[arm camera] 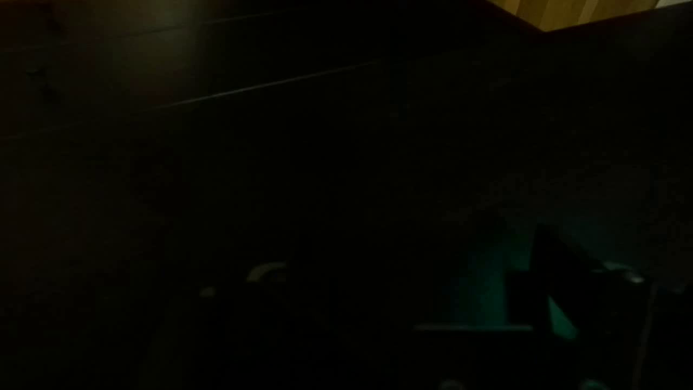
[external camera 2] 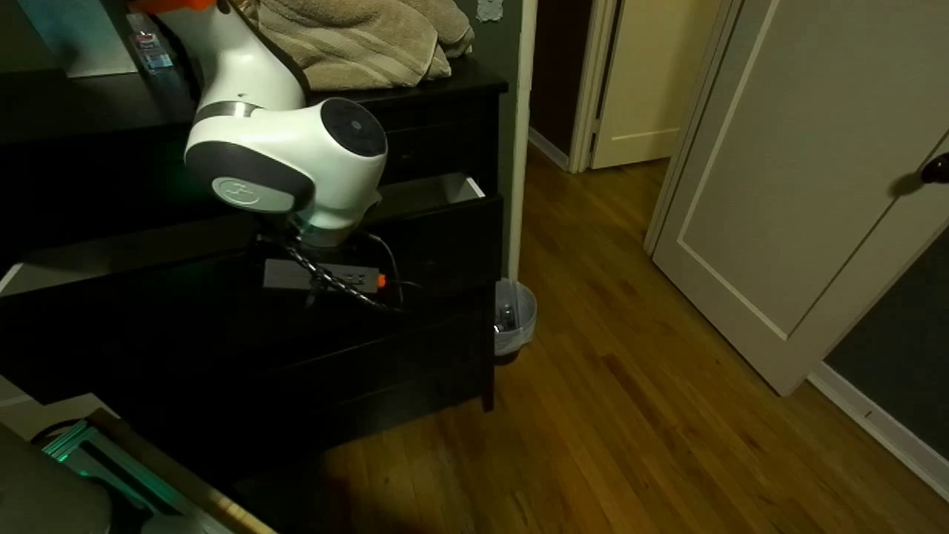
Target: Close the second drawer from the top
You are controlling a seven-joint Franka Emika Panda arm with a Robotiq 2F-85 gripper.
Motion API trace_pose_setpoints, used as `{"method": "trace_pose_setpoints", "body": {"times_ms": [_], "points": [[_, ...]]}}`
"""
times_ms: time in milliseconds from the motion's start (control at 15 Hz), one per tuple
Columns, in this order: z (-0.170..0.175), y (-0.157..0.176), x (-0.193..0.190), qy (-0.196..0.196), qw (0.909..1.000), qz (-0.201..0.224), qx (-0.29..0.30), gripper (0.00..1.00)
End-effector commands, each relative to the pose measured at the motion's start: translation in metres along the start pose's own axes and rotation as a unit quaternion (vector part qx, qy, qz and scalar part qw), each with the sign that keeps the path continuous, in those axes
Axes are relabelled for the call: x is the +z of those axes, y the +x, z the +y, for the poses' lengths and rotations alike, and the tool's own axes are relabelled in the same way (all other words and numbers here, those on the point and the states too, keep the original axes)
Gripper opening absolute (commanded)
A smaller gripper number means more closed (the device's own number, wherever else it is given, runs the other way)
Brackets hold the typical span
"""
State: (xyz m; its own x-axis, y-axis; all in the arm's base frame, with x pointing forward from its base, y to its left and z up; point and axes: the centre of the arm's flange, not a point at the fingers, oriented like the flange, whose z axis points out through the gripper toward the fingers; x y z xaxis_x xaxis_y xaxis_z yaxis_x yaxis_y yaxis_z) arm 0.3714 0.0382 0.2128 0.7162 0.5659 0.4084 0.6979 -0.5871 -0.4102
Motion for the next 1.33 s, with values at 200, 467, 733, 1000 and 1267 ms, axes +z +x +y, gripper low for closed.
{"method": "trace_pose_setpoints", "body": {"times_ms": [200,467,733,1000,1267], "points": [[0.001,0.017,0.040,0.051,0.9942,0.094,-0.009,1.00],[0.003,0.020,0.056,0.051,0.9882,0.144,-0.003,1.00],[0.001,0.022,0.074,0.049,0.9805,0.190,0.012,1.00],[-0.004,0.028,0.095,0.052,0.9729,0.223,0.027,1.00],[-0.007,0.035,0.109,0.054,0.9683,0.242,0.034,1.00]]}}
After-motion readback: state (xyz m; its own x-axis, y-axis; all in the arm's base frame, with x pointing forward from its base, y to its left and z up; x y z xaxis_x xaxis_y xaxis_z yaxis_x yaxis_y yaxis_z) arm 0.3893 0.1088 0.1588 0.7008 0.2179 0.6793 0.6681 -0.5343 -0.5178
